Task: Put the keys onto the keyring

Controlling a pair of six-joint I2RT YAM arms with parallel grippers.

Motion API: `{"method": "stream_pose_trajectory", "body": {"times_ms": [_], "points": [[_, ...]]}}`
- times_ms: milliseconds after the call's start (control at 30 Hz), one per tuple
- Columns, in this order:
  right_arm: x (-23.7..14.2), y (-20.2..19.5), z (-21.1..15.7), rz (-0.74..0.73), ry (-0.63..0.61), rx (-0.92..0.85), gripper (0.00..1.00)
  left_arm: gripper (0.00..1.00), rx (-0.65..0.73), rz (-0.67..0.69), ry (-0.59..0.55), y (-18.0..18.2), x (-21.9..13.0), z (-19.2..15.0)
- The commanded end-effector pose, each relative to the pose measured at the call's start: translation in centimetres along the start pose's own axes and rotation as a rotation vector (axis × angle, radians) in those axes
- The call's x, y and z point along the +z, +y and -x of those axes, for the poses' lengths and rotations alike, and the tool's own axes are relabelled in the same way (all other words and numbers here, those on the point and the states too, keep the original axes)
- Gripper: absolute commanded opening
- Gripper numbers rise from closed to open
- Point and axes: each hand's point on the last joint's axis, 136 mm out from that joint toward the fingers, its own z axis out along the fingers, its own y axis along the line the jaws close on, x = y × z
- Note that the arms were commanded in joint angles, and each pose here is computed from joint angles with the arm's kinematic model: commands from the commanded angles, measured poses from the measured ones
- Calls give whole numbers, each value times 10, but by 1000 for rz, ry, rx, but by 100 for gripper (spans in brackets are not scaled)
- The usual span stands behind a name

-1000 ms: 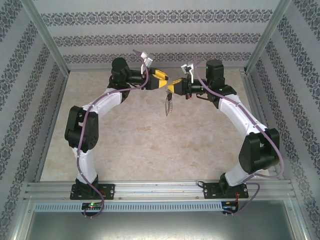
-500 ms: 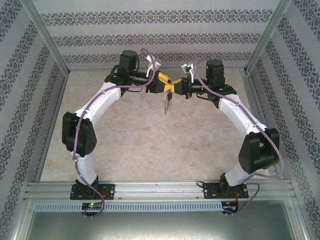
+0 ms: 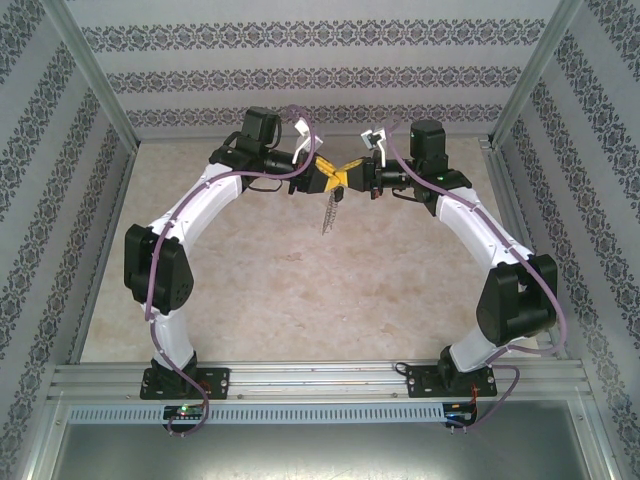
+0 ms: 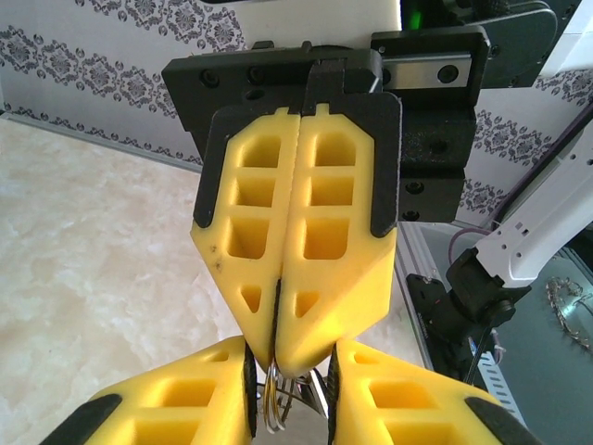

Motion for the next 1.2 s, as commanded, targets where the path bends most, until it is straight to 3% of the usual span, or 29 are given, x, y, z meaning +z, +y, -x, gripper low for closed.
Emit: {"method": "stream_pose_trajectory", "body": {"times_ms": [0, 267, 500, 533, 600, 633, 867, 1167], "points": [[-2, 0, 16, 1, -31, -67, 0, 25, 41, -61, -28, -24, -2, 14], [-3, 0, 13, 4, -27, -67, 0, 1, 49, -65, -50, -22, -2, 19], [-4, 4, 14, 16, -33, -73, 0, 0, 67, -57, -87, -21, -2, 22], [-5, 3, 15, 7, -39, -73, 6, 0, 70, -54, -94, -20, -2, 23], [-12, 1, 19, -17, -68, -74, 31, 0, 73, -42, -111, -19, -2, 25], [-17, 1, 21, -32, -83, -75, 36, 0, 76, -35, -121, -18, -2, 27], [-46, 0, 19, -108, -162, -74, 45, 0, 101, -15, -181, -21, -6, 38], [-40, 7, 1, -30, -175, -63, 52, 0, 110, -23, -202, -25, -8, 46]]}}
